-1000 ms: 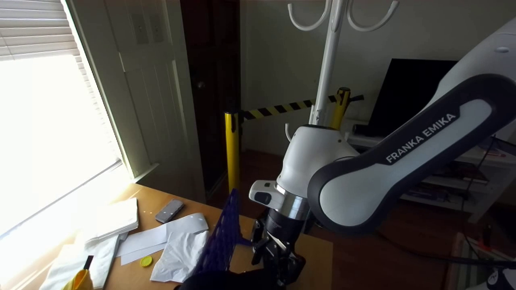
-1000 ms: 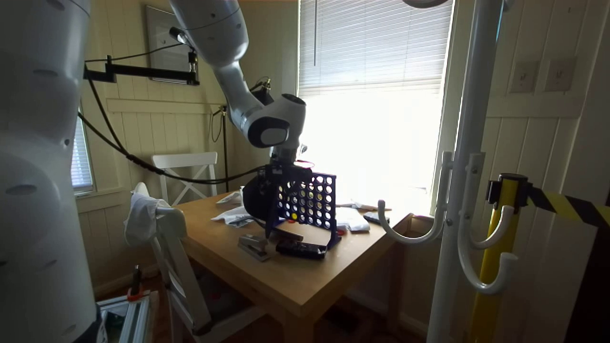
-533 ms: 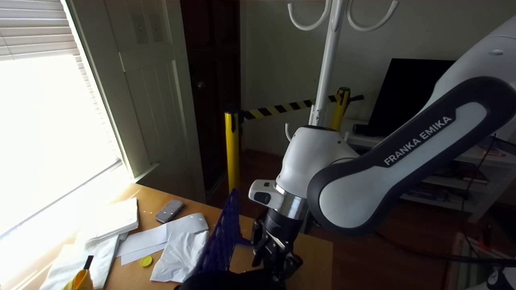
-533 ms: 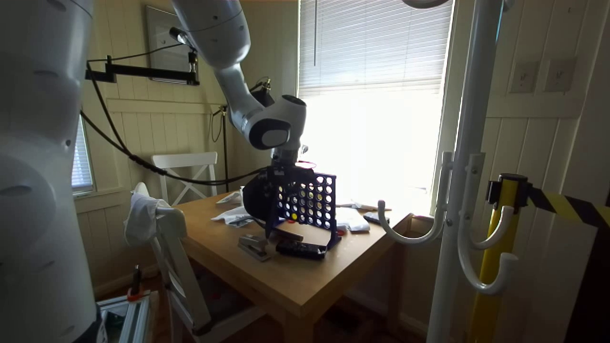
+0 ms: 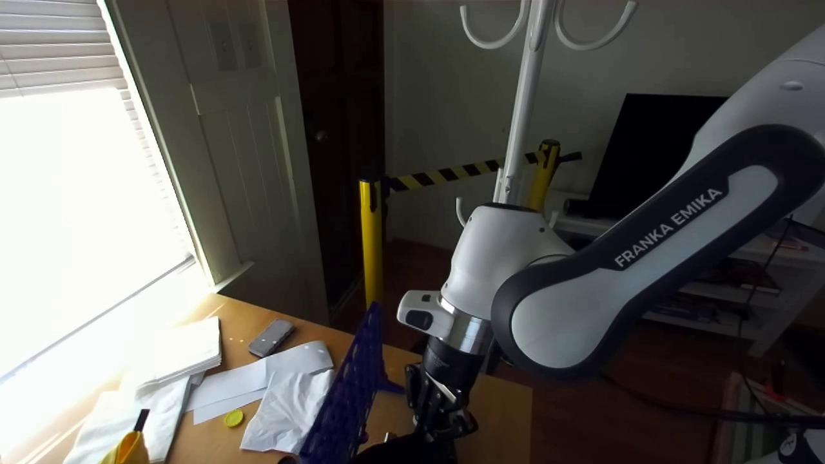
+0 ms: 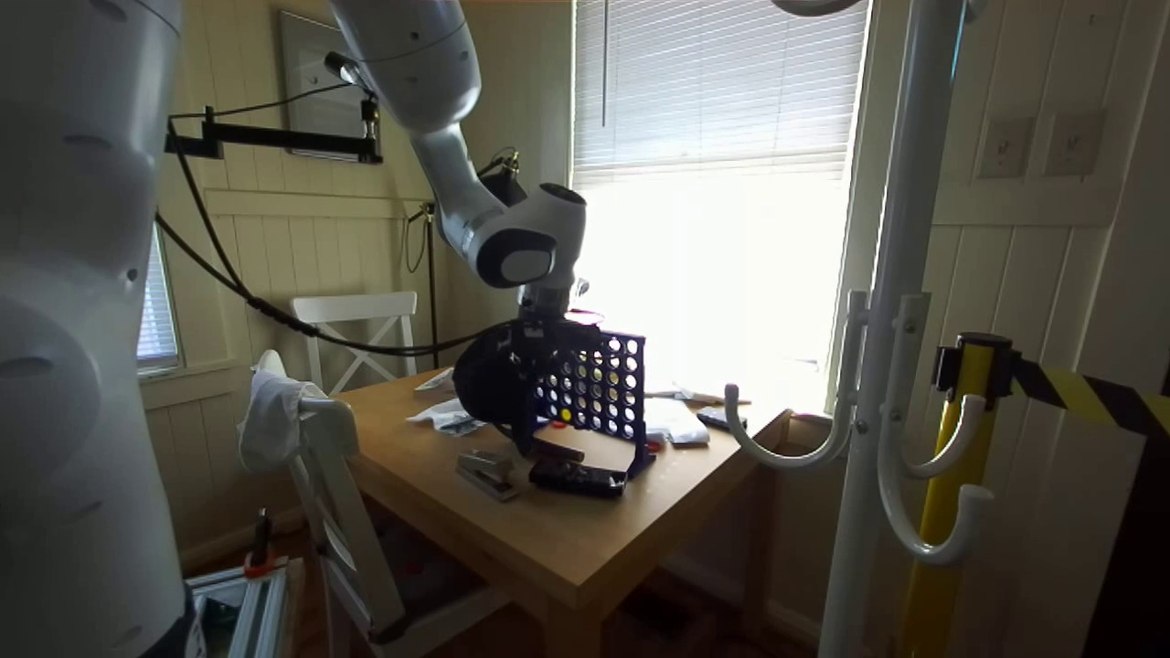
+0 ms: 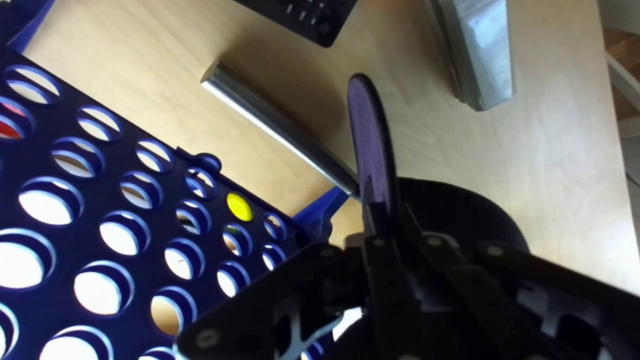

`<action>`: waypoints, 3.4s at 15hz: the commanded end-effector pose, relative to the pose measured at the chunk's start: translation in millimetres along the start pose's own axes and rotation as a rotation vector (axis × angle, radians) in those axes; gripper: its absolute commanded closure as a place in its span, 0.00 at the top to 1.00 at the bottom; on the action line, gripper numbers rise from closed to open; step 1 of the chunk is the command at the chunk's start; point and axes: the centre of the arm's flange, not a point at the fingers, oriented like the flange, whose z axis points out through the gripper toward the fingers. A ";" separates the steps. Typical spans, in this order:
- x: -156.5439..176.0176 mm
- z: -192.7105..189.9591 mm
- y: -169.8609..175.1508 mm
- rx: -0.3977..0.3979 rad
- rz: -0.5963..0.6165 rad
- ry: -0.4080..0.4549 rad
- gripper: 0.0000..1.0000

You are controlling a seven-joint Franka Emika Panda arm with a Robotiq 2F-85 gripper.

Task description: Hang the cap on the hanger

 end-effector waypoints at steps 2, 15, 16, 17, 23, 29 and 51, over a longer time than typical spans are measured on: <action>6.5 -7.9 -2.4 0.050 -0.007 0.069 0.01; -65.6 -160.9 -4.9 0.281 0.245 0.381 0.01; -79.7 -178.9 -6.5 0.265 0.282 0.413 0.01; -94.5 -195.9 -11.2 0.251 0.311 0.442 0.01; -168.6 -270.9 -58.0 0.205 0.327 0.730 0.01; -220.4 -329.5 -101.6 0.018 0.337 0.942 0.01; -284.5 -380.2 -68.6 -0.478 0.505 1.180 0.01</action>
